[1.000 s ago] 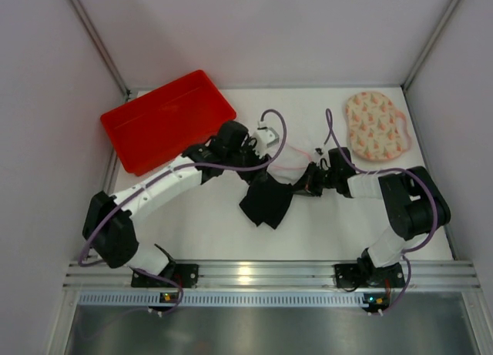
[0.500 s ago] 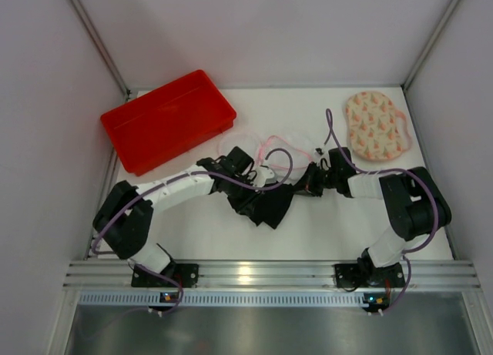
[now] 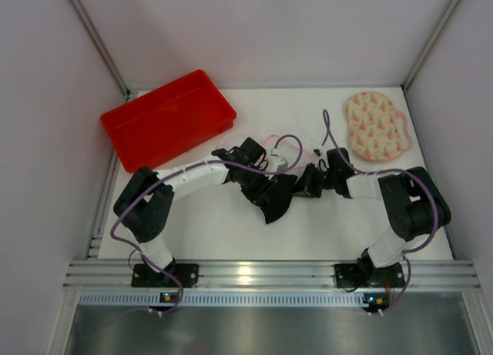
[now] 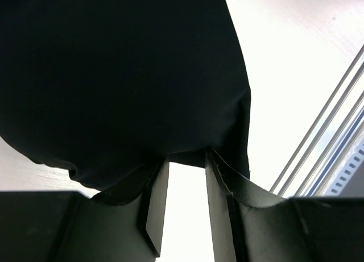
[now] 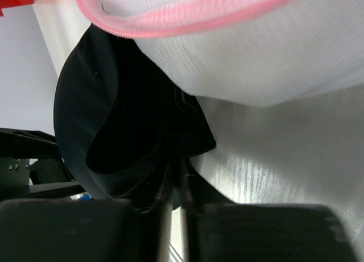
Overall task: Place the bra in the laundry bag and zip it closed
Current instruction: Adjust the bra at the center of the board, then pick up the bra from the center of the board.
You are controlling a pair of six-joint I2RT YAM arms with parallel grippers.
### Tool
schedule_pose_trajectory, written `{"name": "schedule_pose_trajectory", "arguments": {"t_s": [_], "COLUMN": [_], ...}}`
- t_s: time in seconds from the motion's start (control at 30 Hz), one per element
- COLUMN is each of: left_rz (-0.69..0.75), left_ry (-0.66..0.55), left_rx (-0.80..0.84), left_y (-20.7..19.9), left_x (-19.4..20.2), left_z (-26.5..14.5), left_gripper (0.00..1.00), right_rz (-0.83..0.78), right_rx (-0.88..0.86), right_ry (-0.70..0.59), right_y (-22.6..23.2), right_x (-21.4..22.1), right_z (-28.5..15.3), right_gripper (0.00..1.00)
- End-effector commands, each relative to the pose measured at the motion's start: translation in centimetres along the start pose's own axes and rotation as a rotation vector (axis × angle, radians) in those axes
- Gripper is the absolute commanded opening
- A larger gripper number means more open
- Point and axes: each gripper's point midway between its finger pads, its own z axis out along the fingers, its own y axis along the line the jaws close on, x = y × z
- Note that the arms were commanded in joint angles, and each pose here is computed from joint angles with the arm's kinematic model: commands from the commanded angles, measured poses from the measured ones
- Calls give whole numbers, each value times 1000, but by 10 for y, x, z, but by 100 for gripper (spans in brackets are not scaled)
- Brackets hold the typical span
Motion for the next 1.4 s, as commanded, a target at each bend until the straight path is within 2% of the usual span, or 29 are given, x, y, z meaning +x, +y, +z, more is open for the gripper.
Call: {"name": "schedule_pose_trajectory", "arguments": {"t_s": [0.0, 0.07, 0.17, 0.43, 0.67, 0.83, 1.03, 1.27, 1.37], "left_rz": [-11, -23, -38, -102, -117, -126, -133, -123, -122], "left_ry": [-33, -18, 7, 56, 52, 46, 51, 36, 28], "left_rx": [22, 28, 22, 22, 25, 38, 43, 57, 65], "left_y": [-2, -2, 1, 15, 18, 16, 16, 13, 10], "left_x": [-11, -4, 4, 20, 13, 7, 4, -2, -3], "left_z": [6, 8, 13, 24, 27, 26, 24, 21, 18], "left_gripper": [38, 38, 38, 38, 38, 38, 38, 38, 38], "right_rz": [-86, -87, -80, -61, -47, -28, -32, -92, -109], "right_rx": [-65, -81, -79, -115, -104, -170, -229, -216, -171], "right_ry": [-11, -2, 19, 49, 38, -9, -69, -70, -43], "right_y": [26, 28, 25, 20, 9, 18, 32, 44, 41], "right_x": [-8, -7, -6, -8, -7, -15, -20, -19, -15], "right_z": [-3, -4, -8, -26, -40, -50, -54, -30, -18], "right_gripper": [15, 39, 49, 59, 76, 79, 89, 90, 86]}}
